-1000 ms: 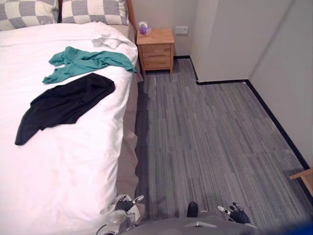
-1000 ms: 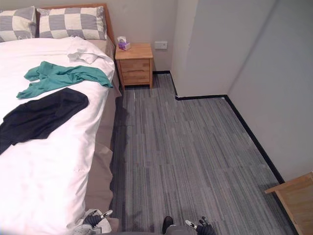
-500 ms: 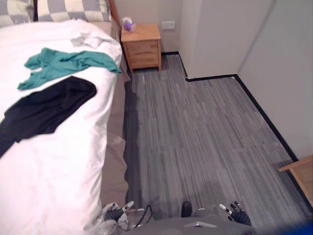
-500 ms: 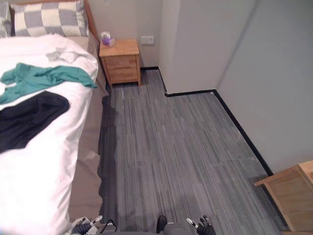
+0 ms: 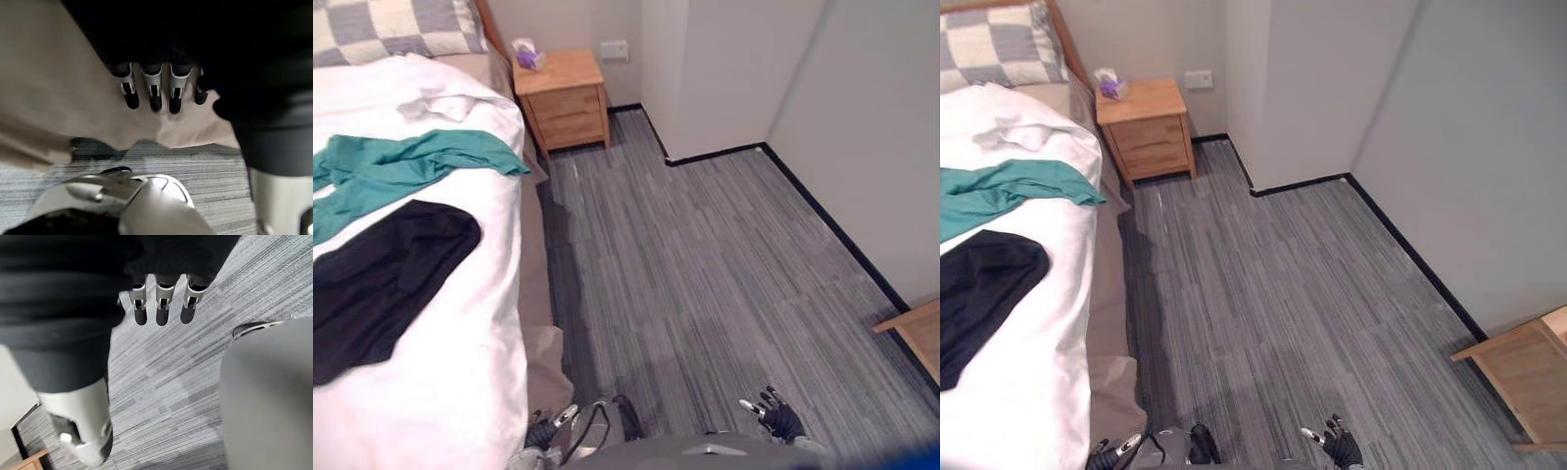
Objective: Tidy the bed and pick cloth on bed and put in laundry
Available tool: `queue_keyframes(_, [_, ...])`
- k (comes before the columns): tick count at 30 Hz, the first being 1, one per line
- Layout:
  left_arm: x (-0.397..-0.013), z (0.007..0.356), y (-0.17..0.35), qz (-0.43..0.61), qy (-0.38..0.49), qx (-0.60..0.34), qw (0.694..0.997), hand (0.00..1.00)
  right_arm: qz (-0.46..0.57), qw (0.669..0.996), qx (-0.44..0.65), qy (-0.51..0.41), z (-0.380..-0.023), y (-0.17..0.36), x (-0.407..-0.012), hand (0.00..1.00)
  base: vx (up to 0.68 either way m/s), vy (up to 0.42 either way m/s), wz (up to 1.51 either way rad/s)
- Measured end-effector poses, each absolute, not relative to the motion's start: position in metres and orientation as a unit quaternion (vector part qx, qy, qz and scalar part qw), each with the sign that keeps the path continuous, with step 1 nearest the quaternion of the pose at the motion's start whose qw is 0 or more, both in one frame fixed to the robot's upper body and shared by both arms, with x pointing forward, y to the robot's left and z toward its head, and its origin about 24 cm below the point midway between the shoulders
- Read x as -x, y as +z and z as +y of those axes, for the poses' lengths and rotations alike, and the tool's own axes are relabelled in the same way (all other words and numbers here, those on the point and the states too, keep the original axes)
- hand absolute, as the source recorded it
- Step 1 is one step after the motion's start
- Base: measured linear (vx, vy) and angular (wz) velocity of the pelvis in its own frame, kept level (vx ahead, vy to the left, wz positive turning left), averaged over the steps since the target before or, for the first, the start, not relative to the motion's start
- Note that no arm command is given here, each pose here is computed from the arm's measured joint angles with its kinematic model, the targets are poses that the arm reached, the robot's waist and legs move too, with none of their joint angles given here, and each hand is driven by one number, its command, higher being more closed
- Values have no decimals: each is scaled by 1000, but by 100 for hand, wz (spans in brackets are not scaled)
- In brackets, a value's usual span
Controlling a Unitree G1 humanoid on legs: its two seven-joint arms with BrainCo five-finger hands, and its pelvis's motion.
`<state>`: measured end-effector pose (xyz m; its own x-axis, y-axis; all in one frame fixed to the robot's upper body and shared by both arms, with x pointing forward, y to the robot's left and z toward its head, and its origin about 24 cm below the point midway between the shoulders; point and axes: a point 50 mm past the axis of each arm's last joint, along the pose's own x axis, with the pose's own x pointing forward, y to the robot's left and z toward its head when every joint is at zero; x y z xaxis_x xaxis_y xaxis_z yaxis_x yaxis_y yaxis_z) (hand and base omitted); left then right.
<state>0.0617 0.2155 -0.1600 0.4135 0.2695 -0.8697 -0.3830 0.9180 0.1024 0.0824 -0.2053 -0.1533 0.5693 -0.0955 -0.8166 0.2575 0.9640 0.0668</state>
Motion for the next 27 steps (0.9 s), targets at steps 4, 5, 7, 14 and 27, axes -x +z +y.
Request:
queue_keyframes(4, [-59,219,-160,518,170,32,838,0,476,868,-88,-117,-208,-158,-74,0,324,102,34])
queue_keyframes(5, [-58,221,-161,522,153,20,839,0,477,864,-95,-128,-207,-159,-71,0,456,21,101])
queue_keyframes(7, [-61,219,-161,524,142,8,840,0,480,860,-101,-139,-207,-160,-67,0,408,-41,89])
queue_keyframes(14, [-81,212,-159,507,131,2,852,0,450,865,-139,-173,-207,-155,-68,0,379,-251,89])
queue_keyframes(27, [-103,189,-155,467,146,59,870,0,468,860,-116,-167,-214,-155,-63,0,314,-275,23])
